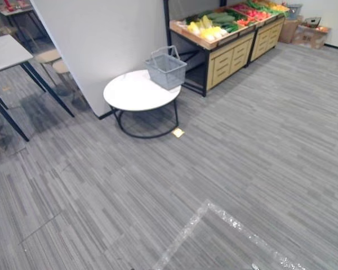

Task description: Pick vegetable in the basket

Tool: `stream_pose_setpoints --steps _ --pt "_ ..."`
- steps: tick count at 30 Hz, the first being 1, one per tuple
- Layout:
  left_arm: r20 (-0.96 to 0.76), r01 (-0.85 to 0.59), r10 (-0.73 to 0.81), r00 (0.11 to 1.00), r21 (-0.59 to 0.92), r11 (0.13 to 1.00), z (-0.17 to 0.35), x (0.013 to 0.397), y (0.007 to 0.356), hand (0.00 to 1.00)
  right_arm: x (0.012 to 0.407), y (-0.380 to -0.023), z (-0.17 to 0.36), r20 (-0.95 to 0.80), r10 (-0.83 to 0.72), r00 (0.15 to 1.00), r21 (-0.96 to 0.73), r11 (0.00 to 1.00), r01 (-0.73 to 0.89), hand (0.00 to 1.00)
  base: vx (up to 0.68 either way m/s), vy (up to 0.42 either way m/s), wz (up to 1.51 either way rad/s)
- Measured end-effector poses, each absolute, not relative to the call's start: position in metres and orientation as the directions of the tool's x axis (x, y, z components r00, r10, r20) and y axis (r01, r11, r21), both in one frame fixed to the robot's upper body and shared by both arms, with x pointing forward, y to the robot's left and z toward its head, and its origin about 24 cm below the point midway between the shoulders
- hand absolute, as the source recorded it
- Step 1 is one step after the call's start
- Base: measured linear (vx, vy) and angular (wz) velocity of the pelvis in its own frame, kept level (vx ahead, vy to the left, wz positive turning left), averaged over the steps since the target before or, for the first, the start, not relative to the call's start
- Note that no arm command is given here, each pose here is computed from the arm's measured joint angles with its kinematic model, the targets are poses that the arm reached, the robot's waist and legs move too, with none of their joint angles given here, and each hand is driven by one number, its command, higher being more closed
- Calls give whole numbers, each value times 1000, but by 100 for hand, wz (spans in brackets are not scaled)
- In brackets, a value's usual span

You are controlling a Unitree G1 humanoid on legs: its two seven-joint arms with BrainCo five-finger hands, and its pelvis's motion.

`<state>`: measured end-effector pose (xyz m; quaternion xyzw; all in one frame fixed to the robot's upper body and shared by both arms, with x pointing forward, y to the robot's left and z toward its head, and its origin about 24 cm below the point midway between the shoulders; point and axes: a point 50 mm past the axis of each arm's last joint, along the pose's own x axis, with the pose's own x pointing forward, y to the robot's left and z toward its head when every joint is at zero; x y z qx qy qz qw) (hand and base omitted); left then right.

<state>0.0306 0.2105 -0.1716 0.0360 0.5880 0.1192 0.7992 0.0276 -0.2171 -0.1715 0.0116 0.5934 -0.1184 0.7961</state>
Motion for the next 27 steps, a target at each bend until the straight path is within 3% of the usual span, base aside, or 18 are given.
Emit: stream_pose_setpoints --steps 8,27 --pt "-912 -117 250 323 224 968 -170 38 213 0 37 -214 -171 -942 -169 291 -113 973 201 0 -40 -9 -5" --pt "-920 -107 226 319 202 974 -170 37 212 0 41 -215 -171 -939 -168 300 -112 974 195 0 -15 -15 -2"
